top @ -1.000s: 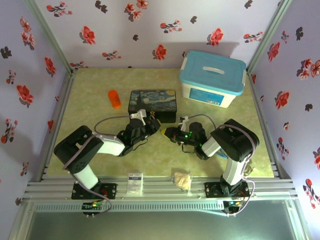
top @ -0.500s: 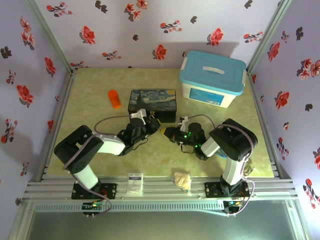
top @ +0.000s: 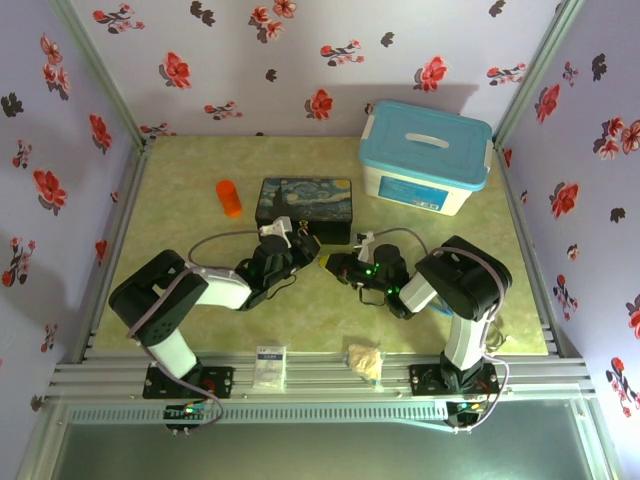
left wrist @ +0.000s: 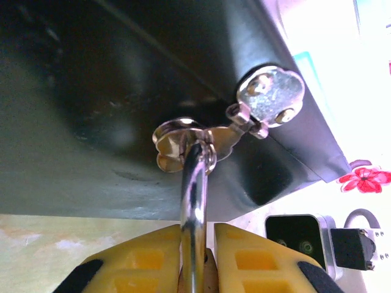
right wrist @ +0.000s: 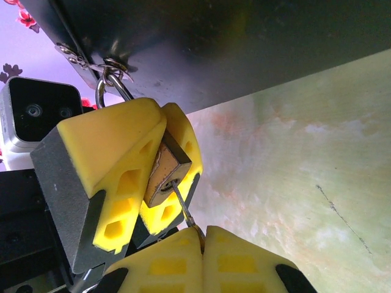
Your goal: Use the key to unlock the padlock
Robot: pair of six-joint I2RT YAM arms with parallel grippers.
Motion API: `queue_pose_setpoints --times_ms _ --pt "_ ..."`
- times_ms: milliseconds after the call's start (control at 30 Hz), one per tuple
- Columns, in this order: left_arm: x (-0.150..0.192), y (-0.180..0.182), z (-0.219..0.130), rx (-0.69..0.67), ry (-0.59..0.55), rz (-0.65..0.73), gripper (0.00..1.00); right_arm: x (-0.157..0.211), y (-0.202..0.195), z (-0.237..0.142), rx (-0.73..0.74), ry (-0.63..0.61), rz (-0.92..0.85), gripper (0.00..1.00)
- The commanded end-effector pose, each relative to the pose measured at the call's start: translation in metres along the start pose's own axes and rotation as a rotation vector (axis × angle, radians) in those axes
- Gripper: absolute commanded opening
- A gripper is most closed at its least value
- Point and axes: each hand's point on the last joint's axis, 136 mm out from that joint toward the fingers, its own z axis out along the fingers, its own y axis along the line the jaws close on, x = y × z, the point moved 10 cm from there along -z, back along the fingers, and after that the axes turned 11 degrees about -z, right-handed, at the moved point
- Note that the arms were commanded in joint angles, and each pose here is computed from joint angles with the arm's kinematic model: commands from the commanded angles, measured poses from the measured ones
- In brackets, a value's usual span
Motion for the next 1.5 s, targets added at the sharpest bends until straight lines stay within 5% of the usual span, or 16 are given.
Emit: queue_pose_setpoints --times_ms 0,300,700,1467 --pt "0.022 -0.022 0.003 0.084 0.164 0.029 0.0 -0.022 0.023 0.01 -0.07 -0.118 -0.098 0.0" --pt "0.026 -0.011 0.005 0.048 0.183 0.021 0.0 -0.022 0.025 0.001 0.144 -0.062 -0.233 0.0" --pt "0.029 -0.008 0.006 0.059 0.202 0.036 0.0 -0.045 0.021 -0.002 -0.061 -0.098 -0.131 0.0" --pt "0.032 -0.01 0.007 0.129 0.22 0.023 0.0 -0.041 0.021 -0.001 -0.147 -0.078 -0.021 0.0"
